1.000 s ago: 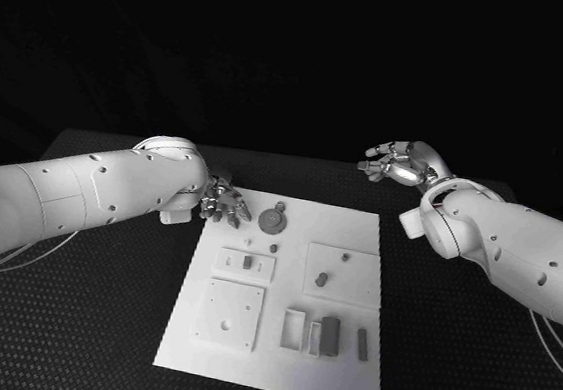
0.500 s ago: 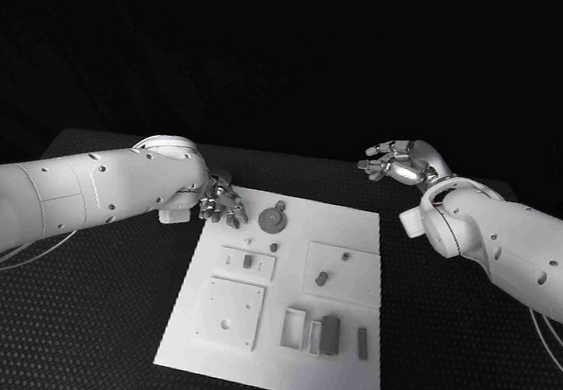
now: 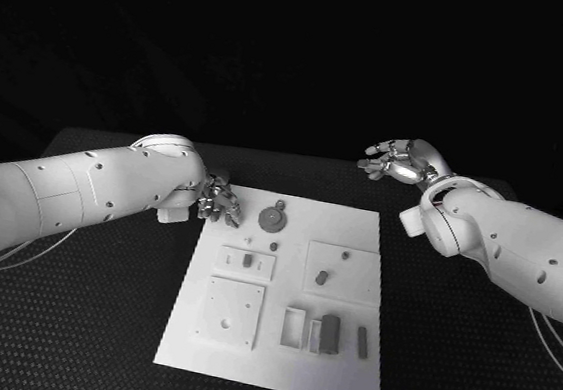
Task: Assemble the parts on the task board
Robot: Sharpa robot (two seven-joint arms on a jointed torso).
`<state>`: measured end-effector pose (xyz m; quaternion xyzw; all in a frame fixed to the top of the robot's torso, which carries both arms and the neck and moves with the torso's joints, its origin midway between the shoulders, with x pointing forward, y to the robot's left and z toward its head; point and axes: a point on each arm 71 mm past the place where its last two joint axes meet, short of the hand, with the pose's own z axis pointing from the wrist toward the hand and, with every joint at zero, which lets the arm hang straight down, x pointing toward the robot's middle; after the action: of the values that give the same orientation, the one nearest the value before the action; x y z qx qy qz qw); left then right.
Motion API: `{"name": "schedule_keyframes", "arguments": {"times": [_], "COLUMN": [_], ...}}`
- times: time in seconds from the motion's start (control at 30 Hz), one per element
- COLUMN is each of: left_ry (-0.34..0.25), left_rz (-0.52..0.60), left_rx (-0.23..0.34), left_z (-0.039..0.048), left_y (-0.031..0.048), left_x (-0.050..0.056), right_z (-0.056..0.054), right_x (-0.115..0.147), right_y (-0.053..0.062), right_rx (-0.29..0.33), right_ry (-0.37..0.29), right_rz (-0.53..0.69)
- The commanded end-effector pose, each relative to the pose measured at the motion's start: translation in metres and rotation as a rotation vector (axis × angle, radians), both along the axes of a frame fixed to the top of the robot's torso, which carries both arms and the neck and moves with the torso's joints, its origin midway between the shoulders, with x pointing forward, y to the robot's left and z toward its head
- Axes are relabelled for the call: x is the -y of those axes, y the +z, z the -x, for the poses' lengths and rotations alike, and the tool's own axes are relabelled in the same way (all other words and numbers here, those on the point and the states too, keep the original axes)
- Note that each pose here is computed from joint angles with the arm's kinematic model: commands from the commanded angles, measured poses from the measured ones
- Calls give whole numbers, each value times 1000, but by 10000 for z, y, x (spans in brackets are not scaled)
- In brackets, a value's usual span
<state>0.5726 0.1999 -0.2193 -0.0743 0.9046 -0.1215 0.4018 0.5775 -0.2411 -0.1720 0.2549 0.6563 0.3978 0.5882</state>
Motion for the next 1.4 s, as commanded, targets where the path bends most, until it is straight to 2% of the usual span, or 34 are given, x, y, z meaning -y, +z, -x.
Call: {"name": "schedule_keyframes", "arguments": {"times": [0.03, 0.3, 0.6, 0.77, 1.07, 1.2, 1.4], "left_ry": [19, 44, 97, 100, 90, 67, 48], "left_rz": [52, 96, 165, 191, 219, 206, 188], "left_rx": [-35, -57, -71, -78, -46, -22, -16], "left_z": [13, 20, 61, 139, 316, 415, 495], "left_y": [-10, -15, -4, 22, 98, 120, 123], "left_x": [13, 0, -84, -126, -166, -152, -105], "right_z": [3, 2, 4, 5, 13, 17, 19], "right_x": [-16, -10, 18, 49, 78, 94, 95], "right_y": [0, 0, 0, 1, 4, 5, 5], "right_rx": [2, 3, 3, 3, 3, 3, 3], "right_ry": [17, 16, 11, 5, 1, -1, -1], "right_rz": [-2, -2, -1, -1, 0, 0, 0]}}
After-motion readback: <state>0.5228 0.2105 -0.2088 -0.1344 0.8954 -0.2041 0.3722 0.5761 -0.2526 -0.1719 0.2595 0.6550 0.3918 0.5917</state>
